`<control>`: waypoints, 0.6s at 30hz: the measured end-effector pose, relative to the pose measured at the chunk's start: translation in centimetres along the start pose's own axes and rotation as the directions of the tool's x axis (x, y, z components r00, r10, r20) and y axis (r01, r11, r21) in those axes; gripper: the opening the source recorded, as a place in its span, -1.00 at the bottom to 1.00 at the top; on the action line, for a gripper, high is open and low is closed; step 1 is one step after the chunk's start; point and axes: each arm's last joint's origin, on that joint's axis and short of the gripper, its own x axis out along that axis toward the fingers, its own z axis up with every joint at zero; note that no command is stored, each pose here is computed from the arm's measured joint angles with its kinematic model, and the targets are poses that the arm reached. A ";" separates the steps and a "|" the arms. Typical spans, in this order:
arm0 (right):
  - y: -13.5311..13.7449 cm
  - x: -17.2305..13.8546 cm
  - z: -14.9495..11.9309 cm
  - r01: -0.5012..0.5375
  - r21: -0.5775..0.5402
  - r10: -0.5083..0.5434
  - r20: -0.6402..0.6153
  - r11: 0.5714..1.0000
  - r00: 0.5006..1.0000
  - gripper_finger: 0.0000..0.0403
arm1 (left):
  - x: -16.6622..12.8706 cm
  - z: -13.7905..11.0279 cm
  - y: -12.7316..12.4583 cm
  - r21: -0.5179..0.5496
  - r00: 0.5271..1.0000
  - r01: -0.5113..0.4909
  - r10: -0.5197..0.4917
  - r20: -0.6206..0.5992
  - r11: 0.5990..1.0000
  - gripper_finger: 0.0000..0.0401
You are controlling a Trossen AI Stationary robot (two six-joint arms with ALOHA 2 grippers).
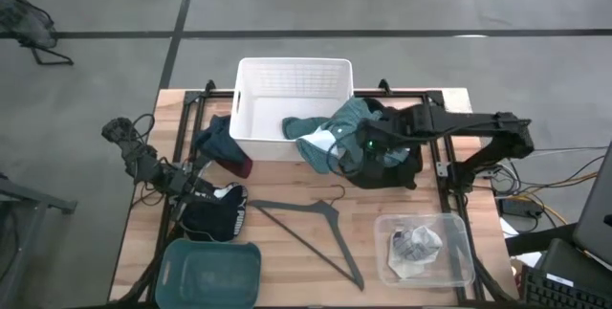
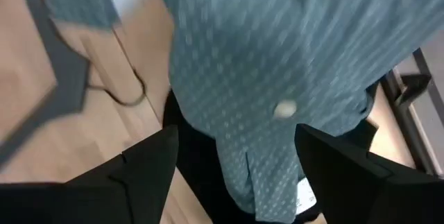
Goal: Pick & Place Cloths
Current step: Put the light green polo shirt into the white laundry bin
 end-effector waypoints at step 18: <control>1.1 9.2 -5.2 -0.018 -0.020 0.017 -0.050 1.000 0.999 0.20 | 0.0 0.0 0.0 0.000 1.000 0.001 -0.001 0.000 1.000 -0.88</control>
